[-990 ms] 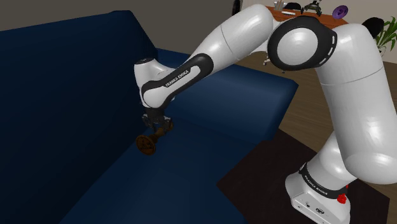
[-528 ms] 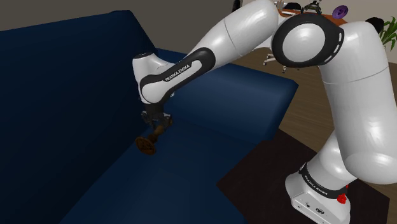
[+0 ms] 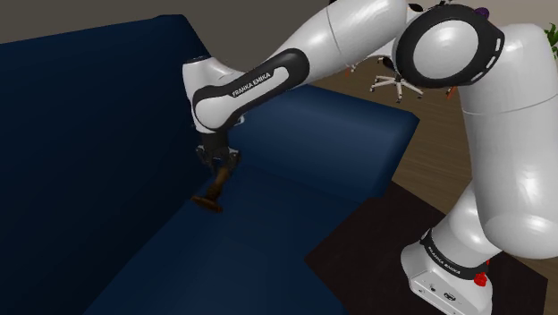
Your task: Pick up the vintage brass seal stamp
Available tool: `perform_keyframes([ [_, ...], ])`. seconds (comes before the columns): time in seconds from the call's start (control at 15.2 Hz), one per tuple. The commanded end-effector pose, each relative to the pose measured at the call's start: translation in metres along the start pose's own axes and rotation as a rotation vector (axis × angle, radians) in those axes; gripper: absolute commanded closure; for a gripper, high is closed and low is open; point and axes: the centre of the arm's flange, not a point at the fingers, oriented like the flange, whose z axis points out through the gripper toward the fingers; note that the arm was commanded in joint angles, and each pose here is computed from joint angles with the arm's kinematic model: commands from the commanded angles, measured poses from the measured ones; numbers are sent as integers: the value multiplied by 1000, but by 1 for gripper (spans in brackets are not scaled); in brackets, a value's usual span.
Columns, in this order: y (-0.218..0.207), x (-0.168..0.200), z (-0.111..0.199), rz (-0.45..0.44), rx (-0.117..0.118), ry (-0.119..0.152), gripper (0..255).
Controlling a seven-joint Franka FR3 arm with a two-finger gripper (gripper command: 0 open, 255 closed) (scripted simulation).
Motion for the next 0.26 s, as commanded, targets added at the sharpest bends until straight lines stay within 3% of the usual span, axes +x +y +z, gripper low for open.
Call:
perform_keyframes([
  [0.0,2,1,-10,0,0,0,255],
  [0.2,3,0,-16,0,0,0,255],
])
